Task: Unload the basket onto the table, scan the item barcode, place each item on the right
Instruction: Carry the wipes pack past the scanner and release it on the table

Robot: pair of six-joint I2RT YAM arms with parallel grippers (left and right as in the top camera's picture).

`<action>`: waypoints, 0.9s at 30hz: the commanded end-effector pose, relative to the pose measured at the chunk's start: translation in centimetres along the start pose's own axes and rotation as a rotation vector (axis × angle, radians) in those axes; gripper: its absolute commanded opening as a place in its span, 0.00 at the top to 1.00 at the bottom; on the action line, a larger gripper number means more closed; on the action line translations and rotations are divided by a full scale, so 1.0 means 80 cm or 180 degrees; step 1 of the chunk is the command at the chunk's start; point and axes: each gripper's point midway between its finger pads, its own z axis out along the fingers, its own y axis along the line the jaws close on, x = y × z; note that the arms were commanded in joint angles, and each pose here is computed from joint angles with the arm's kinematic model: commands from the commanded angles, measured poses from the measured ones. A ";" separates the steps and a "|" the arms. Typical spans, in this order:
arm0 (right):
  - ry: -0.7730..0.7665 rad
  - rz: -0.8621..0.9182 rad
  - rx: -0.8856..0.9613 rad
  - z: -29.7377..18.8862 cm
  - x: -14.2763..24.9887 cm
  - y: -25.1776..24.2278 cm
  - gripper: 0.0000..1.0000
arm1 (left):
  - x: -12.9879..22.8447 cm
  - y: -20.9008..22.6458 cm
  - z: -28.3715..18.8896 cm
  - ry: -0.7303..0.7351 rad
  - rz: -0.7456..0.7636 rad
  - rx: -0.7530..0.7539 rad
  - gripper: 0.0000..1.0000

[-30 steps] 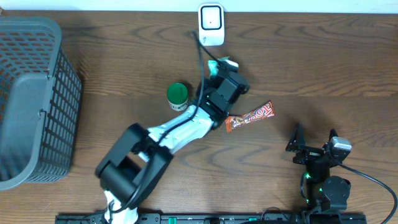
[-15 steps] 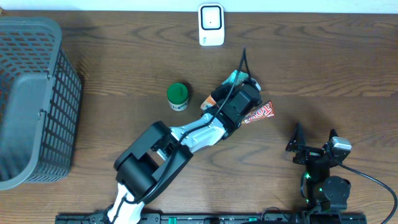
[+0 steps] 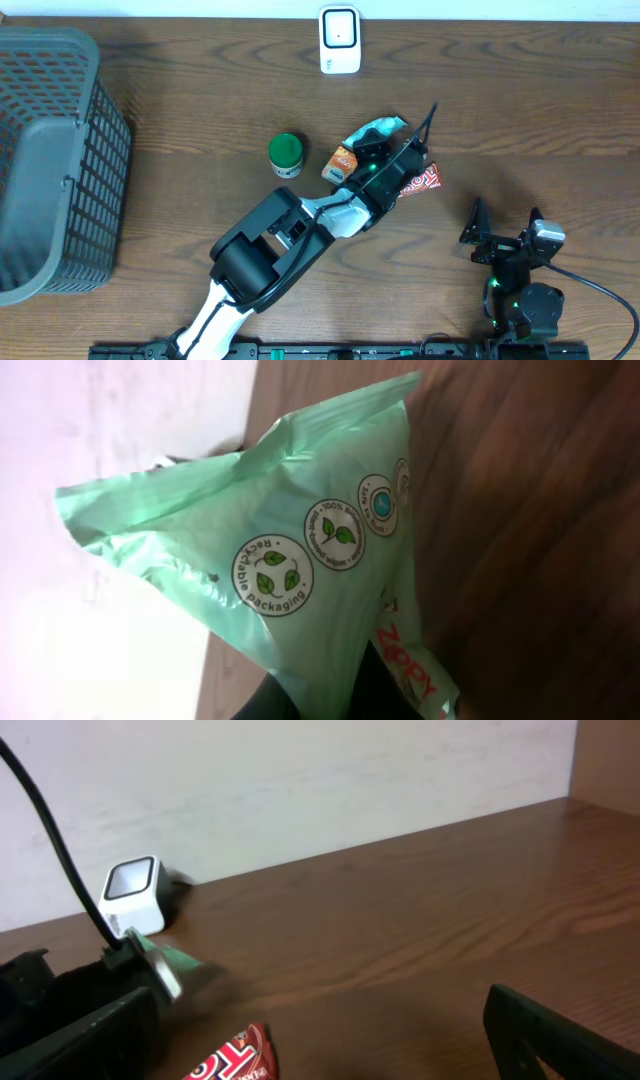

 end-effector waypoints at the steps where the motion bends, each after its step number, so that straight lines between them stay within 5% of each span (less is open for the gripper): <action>1: 0.0010 0.0002 -0.0037 0.000 0.002 0.004 0.01 | -0.001 0.006 -0.001 0.0045 0.0129 -0.0098 0.92; 9: 0.0010 0.0002 -0.0037 0.000 0.002 0.004 0.01 | -0.008 -0.016 -0.015 0.0047 0.0306 0.0013 0.83; 15: 0.0010 0.0002 -0.0037 0.000 0.002 0.004 0.01 | -0.021 -0.023 -0.036 0.0070 0.0383 -0.0098 0.42; 27: 0.0010 0.0002 -0.0037 0.000 0.002 0.004 0.01 | -0.030 0.046 -0.048 0.0131 -0.0211 -0.0750 0.20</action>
